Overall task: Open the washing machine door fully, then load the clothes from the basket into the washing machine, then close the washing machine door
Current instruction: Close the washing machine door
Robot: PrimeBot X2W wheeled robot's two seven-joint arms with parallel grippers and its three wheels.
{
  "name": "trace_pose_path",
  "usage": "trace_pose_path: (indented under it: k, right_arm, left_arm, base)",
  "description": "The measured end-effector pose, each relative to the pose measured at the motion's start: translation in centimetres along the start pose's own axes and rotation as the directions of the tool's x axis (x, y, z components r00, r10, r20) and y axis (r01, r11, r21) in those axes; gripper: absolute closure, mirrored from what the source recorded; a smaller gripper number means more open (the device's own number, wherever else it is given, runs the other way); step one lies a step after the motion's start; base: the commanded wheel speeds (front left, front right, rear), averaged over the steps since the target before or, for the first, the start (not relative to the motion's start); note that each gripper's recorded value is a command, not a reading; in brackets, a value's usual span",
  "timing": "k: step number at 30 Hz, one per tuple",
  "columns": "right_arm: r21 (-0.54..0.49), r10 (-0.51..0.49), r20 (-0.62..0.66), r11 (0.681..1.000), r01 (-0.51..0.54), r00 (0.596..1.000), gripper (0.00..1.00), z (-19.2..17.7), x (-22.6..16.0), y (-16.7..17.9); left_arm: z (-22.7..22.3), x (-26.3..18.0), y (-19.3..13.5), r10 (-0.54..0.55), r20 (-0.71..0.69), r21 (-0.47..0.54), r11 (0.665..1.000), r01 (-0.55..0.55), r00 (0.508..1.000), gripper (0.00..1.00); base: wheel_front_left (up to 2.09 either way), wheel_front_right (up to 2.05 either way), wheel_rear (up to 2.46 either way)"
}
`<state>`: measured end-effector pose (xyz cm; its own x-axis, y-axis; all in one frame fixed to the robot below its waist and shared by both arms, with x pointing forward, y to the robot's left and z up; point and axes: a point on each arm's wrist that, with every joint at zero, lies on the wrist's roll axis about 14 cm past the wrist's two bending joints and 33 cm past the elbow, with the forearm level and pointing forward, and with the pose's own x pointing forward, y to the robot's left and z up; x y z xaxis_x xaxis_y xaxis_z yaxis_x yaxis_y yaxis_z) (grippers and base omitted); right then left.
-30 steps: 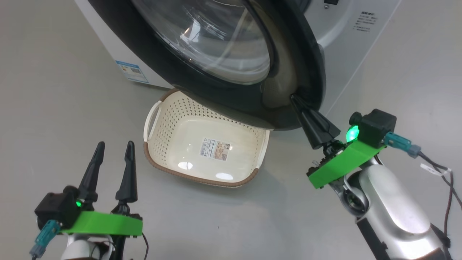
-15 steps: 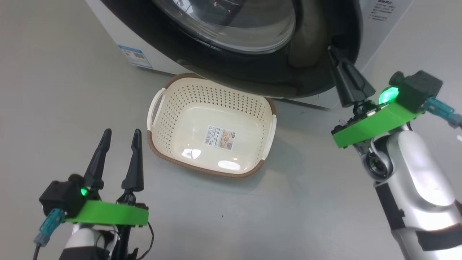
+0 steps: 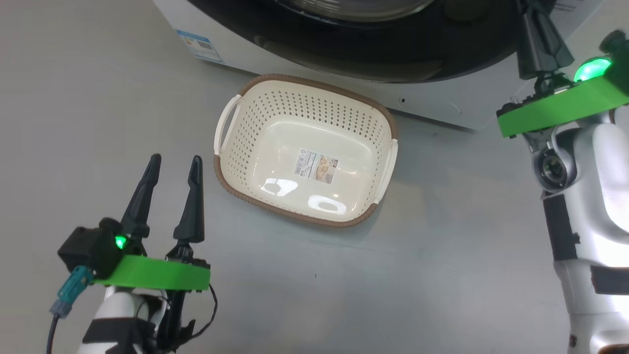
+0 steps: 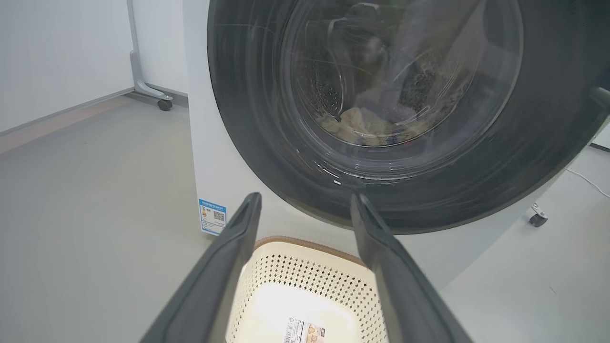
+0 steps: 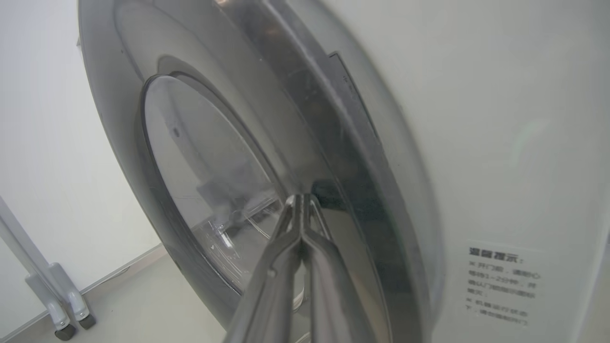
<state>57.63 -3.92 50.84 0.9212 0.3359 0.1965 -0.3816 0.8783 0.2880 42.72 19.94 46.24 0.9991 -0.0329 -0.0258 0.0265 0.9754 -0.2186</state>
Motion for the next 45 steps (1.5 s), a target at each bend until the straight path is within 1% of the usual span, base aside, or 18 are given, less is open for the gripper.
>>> trace_pose_path:
  k: [5,10,14,18,19,21,23,24,26,27,29,35,45]
  right_arm:
    - [-0.001,-0.027,0.015,1.000,0.027,1.000,1.00,-0.1,1.0,-1.0]
    - [0.009,-0.031,0.018,0.999,0.030,0.999,1.00,-0.4,1.4,-1.0]
    - [0.000,-0.019,0.015,1.000,0.019,1.000,1.00,-0.2,1.3,-0.7]
    - [-0.003,0.007,0.024,1.000,-0.007,1.000,1.00,0.7,1.0,0.3]
    - [-0.001,0.015,0.023,1.000,-0.015,1.000,0.94,0.8,0.8,0.6]
    - [0.002,0.020,0.018,1.000,-0.020,1.000,0.75,0.9,0.4,0.9]
    - [0.005,0.023,0.001,1.000,-0.023,1.000,0.65,0.7,-0.7,1.2]
    - [0.006,0.019,-0.009,1.000,-0.019,1.000,0.62,0.6,-1.3,1.1]
    - [0.007,0.013,-0.030,1.000,-0.013,0.999,0.52,0.4,-2.5,1.1]
    - [0.009,0.014,-0.039,1.000,-0.014,0.999,0.39,0.3,-3.1,1.3]
    - [0.007,0.005,-0.049,1.000,-0.004,0.999,0.00,0.6,-4.5,1.3]
    - [-0.013,-0.024,-0.062,1.000,0.023,0.998,0.00,1.4,-7.2,0.8]
    - [-0.047,-0.151,-0.099,0.988,0.147,0.983,0.00,1.6,-12.9,-2.3]
  left_arm:
    - [-0.1,0.4,0.3,0.004,-0.002,0.008,1.000,-0.004,1.000,0.00]
    - [-0.2,0.7,0.4,0.006,-0.005,0.011,1.000,-0.006,1.000,0.00]
    - [-0.1,0.7,0.3,0.002,-0.002,0.009,1.000,-0.002,1.000,0.00]
    - [0.2,0.6,0.1,-0.001,0.005,0.006,1.000,0.001,1.000,0.00]
    - [0.3,0.6,0.2,0.001,0.008,0.006,1.000,-0.001,1.000,0.00]
    - [0.4,0.5,0.3,0.003,0.011,0.005,1.000,-0.003,1.000,0.00]
    - [0.7,0.3,0.4,0.008,0.017,0.005,1.000,-0.008,1.000,0.00]
    - [0.8,0.1,0.5,0.012,0.018,0.004,1.000,-0.012,1.000,0.00]
    - [0.7,-0.4,0.7,0.019,0.014,0.002,1.000,-0.019,1.000,0.00]
    - [0.7,-0.6,0.8,0.022,0.011,0.002,1.000,-0.022,1.000,0.00]
    - [0.6,-1.3,0.8,0.020,0.002,0.004,1.000,-0.020,1.000,0.00]
    - [0.8,-1.9,0.5,-0.012,-0.003,0.026,1.000,0.012,1.000,0.00]
    - [1.2,-2.0,-0.7,-0.072,-0.003,0.044,0.996,0.072,0.997,0.00]
  base:
    - [0.00,0.00,0.00]
    - [0.00,0.00,0.00]
    - [0.00,0.00,0.00]
    - [0.00,0.00,0.00]
    - [0.00,0.00,0.00]
    - [0.00,0.00,0.00]
    - [0.00,0.00,0.00]
    - [0.00,0.00,0.00]
    - [0.00,0.00,0.00]
    - [0.00,0.00,0.00]
    - [0.00,0.00,0.00]
    - [0.00,0.00,0.00]
    - [0.00,0.00,0.00]
